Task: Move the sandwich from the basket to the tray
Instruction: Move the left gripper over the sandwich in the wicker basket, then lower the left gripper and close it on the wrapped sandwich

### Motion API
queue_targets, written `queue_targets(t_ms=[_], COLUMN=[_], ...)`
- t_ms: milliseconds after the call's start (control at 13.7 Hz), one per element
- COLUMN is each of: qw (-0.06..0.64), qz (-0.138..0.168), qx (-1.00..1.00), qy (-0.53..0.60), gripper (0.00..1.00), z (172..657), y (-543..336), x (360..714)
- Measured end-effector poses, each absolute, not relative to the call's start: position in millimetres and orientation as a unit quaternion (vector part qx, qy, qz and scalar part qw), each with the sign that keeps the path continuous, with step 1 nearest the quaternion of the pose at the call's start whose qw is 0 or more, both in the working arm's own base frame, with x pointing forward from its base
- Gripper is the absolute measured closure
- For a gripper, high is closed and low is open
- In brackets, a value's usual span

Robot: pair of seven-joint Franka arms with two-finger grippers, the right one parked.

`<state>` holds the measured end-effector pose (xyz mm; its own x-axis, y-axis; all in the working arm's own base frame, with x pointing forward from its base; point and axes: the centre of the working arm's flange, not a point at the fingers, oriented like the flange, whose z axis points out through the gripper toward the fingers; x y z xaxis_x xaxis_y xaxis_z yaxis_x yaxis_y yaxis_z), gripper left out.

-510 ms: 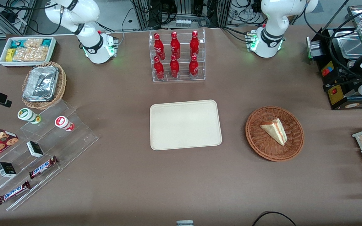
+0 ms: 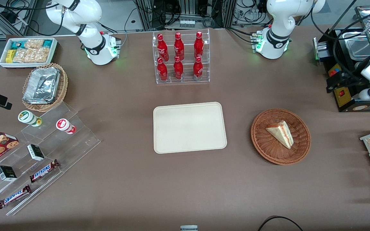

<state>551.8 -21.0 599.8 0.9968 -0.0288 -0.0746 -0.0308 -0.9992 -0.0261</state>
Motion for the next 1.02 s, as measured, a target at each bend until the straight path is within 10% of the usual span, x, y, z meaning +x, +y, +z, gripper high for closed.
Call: queue_targets(t_ms=[1021], qw=[-0.004], qz=[-0.023], qx=[-0.962], qy=[-0.273], gripper=[0.00], z=[343.1], y=[-54.2], x=[527.9])
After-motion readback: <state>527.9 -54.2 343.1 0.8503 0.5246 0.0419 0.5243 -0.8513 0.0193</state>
